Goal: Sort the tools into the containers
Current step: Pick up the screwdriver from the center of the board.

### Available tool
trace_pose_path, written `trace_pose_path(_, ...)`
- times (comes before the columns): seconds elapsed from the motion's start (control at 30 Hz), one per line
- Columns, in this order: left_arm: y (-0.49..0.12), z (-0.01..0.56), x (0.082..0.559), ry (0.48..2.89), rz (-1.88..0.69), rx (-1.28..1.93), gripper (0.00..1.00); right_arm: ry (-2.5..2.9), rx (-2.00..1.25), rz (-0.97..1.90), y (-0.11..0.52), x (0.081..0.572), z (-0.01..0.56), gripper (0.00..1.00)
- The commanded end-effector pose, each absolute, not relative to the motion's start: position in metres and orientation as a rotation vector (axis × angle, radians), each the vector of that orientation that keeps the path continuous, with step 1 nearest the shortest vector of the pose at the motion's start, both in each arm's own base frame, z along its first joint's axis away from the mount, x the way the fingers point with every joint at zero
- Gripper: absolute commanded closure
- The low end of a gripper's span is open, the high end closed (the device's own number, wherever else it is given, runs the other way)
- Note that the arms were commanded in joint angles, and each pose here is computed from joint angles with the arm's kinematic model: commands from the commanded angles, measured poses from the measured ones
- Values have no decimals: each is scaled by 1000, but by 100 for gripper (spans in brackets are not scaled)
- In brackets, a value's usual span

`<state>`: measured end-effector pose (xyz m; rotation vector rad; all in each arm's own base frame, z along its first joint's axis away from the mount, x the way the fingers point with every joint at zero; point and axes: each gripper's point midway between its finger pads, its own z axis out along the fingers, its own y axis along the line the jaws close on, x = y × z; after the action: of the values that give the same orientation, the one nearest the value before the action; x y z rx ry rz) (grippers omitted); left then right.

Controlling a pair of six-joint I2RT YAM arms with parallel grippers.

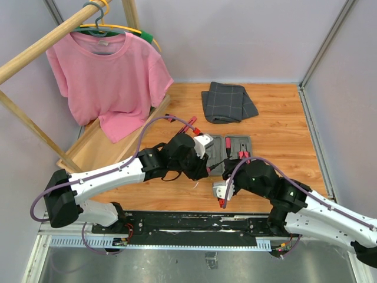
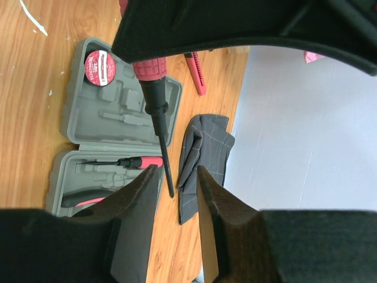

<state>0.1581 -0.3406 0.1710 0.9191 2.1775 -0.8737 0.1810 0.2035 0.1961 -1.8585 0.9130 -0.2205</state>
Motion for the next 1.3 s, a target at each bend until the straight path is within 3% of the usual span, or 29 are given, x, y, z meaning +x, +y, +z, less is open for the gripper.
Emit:
trace_pose_path(0.0,-341,183,182,2135,-781,819,99,875,-1773,-111,213,168,217,65)
trace_pose_path(0.17,-337,194,200,2094,-762,705,99,915,-1618,-2,212,159,231,65)
trace_pose_path(0.47,-320,218,218,1973,-850,478,99,1056,-1045,655,251,131,273,65)
trace_pose_path(0.6,-316,234,217,1899,-903,414,100,1296,-699,856,257,150,280,61)
trace_pose_path(0.87,-304,253,215,1794,-985,283,99,1679,-294,834,256,190,277,47)
trace_pose_path(1.27,-303,266,212,1688,-1086,212,100,1559,309,1109,241,213,310,53)
